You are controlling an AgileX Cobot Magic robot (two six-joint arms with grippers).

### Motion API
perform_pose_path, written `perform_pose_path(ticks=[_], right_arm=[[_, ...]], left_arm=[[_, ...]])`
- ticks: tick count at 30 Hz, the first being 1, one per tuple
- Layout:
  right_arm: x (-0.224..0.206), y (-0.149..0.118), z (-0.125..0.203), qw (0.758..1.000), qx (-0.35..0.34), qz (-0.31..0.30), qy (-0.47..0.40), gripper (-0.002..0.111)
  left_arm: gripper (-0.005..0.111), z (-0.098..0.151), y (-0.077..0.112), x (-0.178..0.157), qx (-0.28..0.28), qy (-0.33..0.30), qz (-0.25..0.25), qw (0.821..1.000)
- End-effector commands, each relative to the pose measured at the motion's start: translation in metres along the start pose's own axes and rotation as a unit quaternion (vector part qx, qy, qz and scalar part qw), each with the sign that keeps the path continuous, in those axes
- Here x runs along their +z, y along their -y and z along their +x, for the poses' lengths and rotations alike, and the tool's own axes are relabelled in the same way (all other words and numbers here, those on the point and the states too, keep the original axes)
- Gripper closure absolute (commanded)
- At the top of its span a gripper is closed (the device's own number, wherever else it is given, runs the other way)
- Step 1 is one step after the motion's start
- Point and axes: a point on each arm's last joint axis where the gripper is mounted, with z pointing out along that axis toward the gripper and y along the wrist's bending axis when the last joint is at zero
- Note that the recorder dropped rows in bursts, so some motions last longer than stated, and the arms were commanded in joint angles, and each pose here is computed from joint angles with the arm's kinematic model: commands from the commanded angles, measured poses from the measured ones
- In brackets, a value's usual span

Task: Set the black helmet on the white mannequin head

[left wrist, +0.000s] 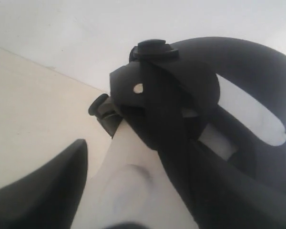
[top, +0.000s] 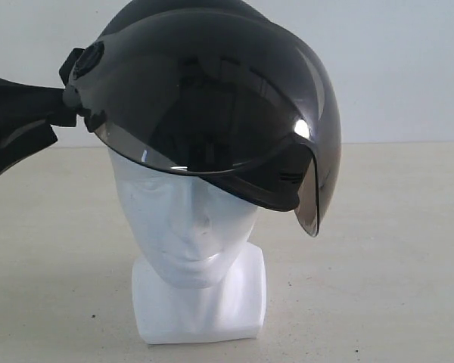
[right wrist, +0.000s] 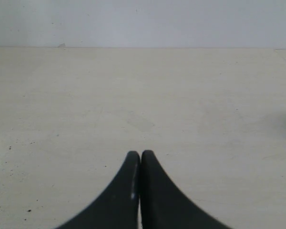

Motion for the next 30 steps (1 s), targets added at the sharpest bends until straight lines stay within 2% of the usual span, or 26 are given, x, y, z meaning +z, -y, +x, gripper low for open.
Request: perform_pose_path(ticks=[1, 18, 30], right_arm=[[0.000, 0.000, -0.001, 1.000, -0.003, 0.002, 0.008, 0.108], [0.000, 0.000, -0.001, 1.000, -0.003, 0.002, 0.008, 0.108], [0.000, 0.000, -0.001, 1.000, -0.003, 0.002, 0.008, 0.108]], left_arm=[[0.050, -0.003, -0.007, -0.003, 0.025, -0.001, -0.036, 0.999], [0.050, -0.001, -0.025, -0.007, 0.089, -0.028, -0.121, 0.988], [0.050, 0.003, -0.030, -0.009, 0.128, -0.057, -0.149, 0.979]])
